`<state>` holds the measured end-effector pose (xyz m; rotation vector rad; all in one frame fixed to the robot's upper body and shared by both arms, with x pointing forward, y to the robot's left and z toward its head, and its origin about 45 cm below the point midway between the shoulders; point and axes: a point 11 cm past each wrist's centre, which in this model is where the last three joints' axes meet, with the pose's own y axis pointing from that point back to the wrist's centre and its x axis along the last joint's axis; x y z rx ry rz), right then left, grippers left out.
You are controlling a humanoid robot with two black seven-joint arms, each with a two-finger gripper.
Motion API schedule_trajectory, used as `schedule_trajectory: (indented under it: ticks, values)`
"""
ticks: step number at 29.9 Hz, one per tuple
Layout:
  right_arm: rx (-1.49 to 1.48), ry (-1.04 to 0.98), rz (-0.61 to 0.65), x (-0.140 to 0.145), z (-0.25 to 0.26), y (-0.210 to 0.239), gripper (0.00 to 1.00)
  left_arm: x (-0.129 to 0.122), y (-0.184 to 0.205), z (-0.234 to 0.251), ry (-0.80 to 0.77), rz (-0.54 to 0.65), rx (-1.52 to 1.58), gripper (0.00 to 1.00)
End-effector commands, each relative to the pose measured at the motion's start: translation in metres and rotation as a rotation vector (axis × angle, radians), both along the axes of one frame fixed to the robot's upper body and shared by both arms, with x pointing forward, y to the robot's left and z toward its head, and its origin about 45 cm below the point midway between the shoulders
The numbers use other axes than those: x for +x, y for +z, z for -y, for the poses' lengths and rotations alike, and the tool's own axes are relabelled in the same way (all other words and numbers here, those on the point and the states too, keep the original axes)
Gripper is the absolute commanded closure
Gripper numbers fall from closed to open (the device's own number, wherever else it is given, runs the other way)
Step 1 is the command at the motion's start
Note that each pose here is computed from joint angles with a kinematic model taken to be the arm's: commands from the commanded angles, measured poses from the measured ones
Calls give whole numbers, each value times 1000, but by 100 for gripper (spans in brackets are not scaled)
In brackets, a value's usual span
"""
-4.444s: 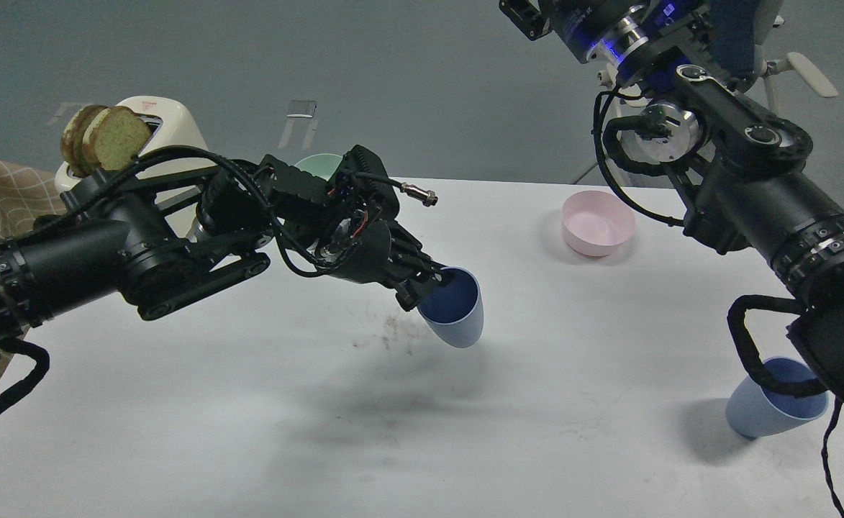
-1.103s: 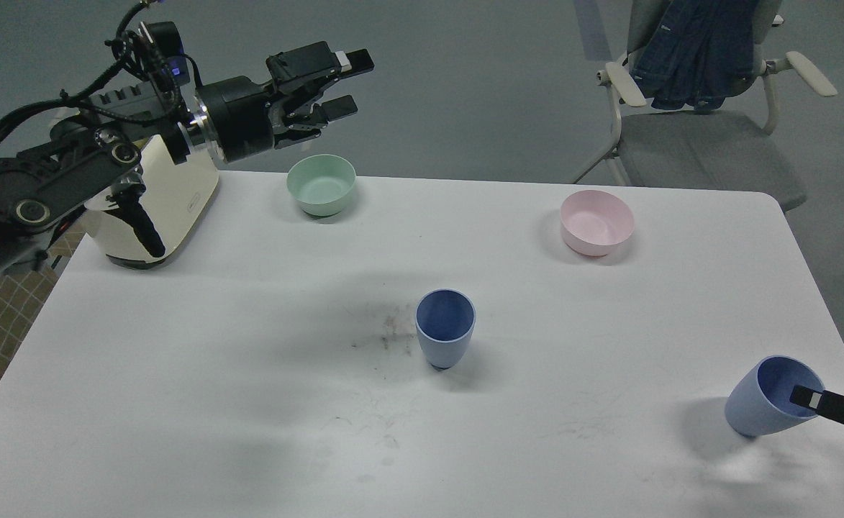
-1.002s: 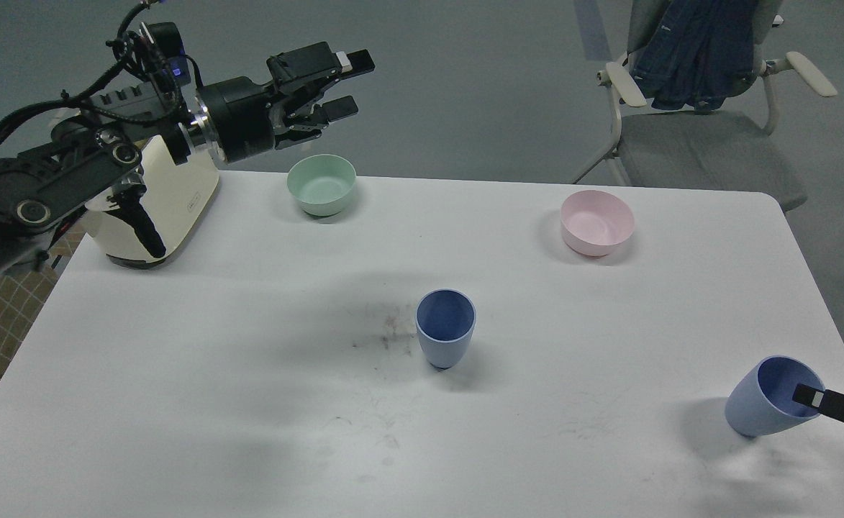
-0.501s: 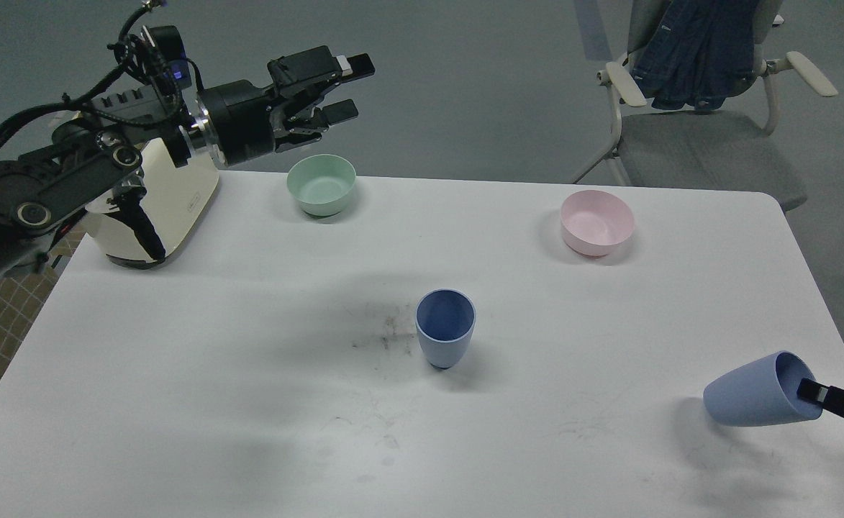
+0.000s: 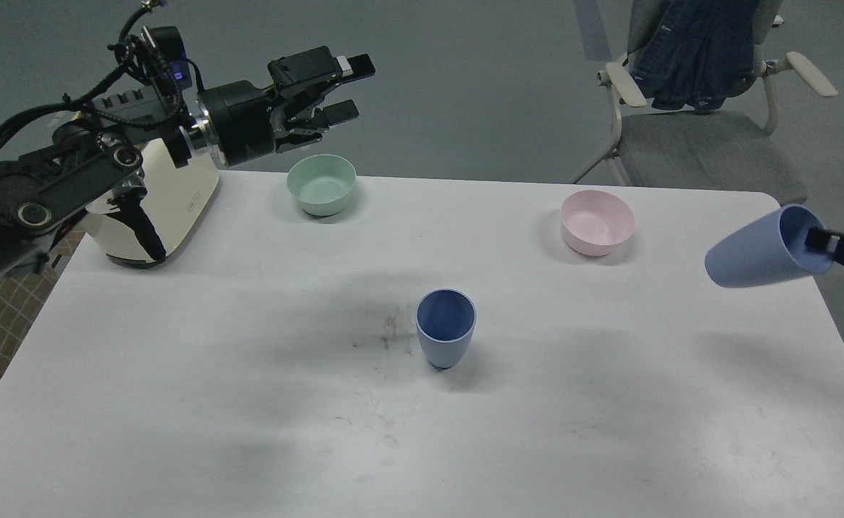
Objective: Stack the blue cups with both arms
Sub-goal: 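Lift the blue cup and swing it over the centered cup, then lower the held cup into the centered blue cup and release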
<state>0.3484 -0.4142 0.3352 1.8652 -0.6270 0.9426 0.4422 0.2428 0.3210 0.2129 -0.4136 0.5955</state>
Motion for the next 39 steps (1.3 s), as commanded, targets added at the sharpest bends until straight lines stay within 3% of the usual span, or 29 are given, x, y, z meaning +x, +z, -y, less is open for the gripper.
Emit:
schedule_trajectory:
  ticks: [1, 4, 7, 12, 18, 39]
  values:
    - [-15, 106, 43, 42, -47, 22, 100, 0, 1, 1, -1, 1, 0, 4]
    - [-48, 219, 53, 68, -99, 32, 100, 0, 0, 0, 0, 1, 0, 4]
    - [-110, 338, 33, 75, -148, 37, 100, 1, 1, -1, 2, 2, 1, 4]
    - [-174, 516, -31, 68, -227, 29, 100, 1, 1, 0, 3, 5, 1, 4]
    - [-201, 654, -82, 49, -275, 8, 100, 1, 2, -1, 3, 5, 2, 4]
    - [-279, 761, -135, 32, -302, -24, 100, 2, 5, 0, 1, 10, 1, 4]
